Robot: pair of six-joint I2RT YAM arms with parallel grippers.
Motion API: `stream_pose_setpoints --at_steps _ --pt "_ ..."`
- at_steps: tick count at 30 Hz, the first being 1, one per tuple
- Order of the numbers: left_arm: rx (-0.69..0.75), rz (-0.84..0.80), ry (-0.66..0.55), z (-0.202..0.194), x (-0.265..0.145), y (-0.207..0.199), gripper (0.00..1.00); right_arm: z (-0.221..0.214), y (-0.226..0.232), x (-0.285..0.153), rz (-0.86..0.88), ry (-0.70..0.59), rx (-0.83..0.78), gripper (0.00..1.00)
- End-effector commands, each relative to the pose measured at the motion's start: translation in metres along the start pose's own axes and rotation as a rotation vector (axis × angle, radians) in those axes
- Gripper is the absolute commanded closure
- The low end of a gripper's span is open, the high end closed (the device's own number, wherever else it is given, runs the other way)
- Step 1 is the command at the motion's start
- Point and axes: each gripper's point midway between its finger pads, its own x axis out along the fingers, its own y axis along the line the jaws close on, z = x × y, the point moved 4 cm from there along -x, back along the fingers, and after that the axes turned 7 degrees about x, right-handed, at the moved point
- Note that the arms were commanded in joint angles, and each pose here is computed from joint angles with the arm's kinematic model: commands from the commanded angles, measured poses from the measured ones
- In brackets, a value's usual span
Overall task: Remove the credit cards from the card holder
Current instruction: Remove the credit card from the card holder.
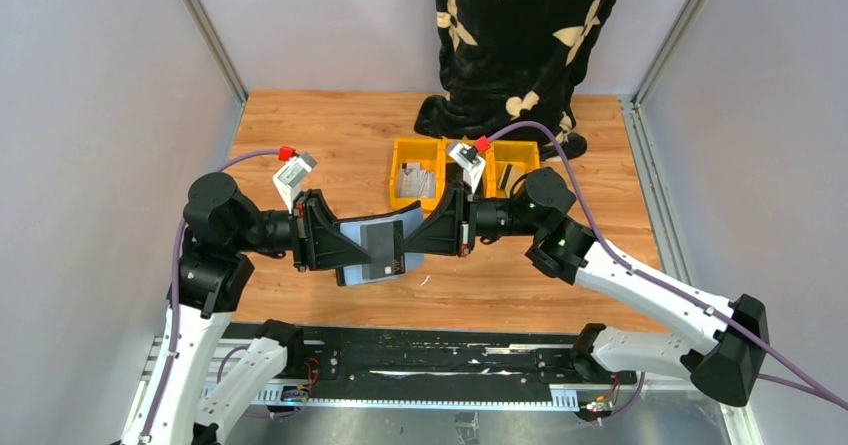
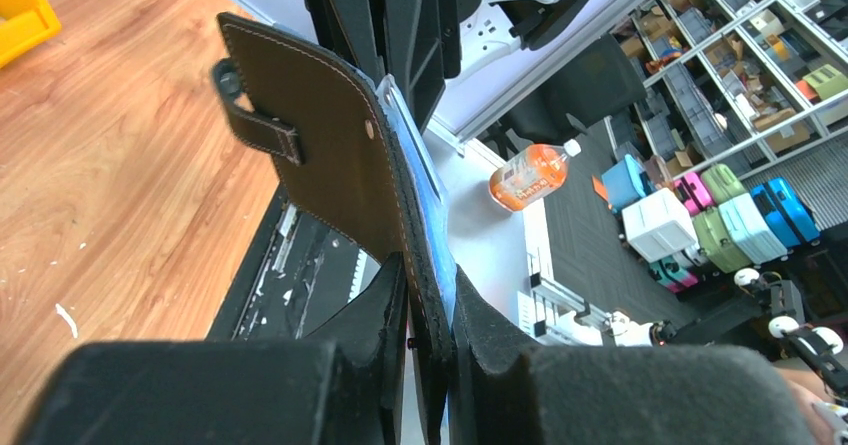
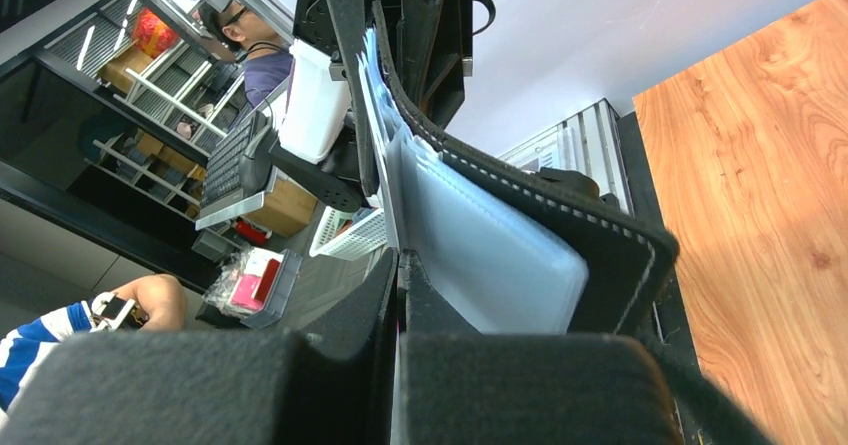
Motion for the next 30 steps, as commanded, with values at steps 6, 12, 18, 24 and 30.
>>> stream_pose_setpoints --at_steps 6,12,18,24,30 --pt "0.066 -0.066 0.009 0.003 -0.004 -0.020 0.83 0.007 -0.001 -0.010 -0.009 -0.067 -0.015 1.00" --pt "0.054 -0.013 -0.022 0.009 -0.001 -0.012 1.00 0.002 0.007 -0.001 0.046 -0.030 -0.013 0.88" --pt "0.040 0.023 -0.031 0.011 0.000 -0.003 1.00 0.002 0.012 0.006 0.082 -0.020 -0.017 0.65" --pt "0.044 0.032 -0.028 0.011 0.000 -0.002 1.00 0.006 0.019 0.007 0.098 -0.022 -0.036 0.76" --pt "0.053 0.044 -0.009 0.008 0.000 0.001 1.00 0.005 0.018 -0.006 0.064 -0.031 -0.050 1.00"
